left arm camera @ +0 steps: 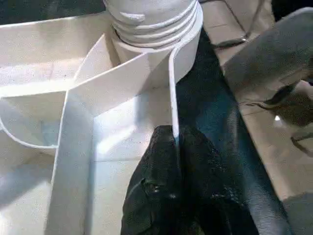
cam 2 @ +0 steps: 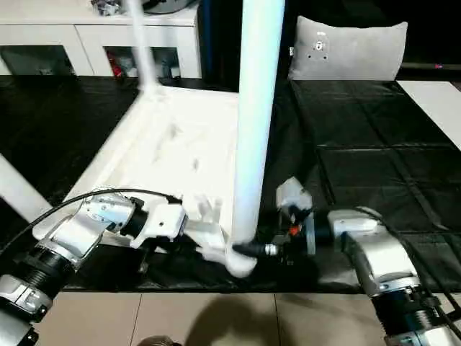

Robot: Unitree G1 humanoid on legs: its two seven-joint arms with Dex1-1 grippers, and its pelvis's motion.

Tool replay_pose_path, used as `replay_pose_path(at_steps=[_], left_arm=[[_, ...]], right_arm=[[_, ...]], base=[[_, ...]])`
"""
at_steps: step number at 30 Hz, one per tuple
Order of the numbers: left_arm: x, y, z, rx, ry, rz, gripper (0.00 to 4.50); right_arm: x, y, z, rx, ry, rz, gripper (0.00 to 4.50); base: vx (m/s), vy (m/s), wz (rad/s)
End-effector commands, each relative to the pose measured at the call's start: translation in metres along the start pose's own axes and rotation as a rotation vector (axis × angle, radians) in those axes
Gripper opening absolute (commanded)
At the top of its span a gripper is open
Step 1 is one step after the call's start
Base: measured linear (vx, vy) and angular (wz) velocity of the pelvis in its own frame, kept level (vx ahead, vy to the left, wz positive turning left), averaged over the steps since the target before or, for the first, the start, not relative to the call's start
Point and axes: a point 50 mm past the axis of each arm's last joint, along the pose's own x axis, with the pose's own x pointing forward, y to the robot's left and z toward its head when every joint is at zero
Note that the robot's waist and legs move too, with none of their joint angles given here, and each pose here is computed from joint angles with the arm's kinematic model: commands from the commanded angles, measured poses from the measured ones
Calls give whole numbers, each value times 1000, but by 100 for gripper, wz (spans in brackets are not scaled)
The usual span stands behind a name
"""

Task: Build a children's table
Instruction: Rotate leg to tighten

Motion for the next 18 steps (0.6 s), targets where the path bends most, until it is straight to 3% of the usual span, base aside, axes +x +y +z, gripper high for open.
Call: replay_pose_path(at_steps=[1,8,13,16,18], left_arm=[[11,-8,-2,30,45,-115,0],[9,-8,-4,22,51,-111,0],[11,-6,-4,3,32,-77,0],[12,-5,-2,-54,-2,-28,0],[14,-2,2,-161,-37,47,0]], right_arm=[[-1,-2,4,-2,8,19,313],[0,-1,4,9,1,35,244],[2,0,4,24,-11,39,219],[9,1,6,40,-44,-6,211],[21,-6,8,49,-59,-159,211]], base=[[0,0,0],[0,0,0],[0,0,0],[0,0,0],[0,0,0]])
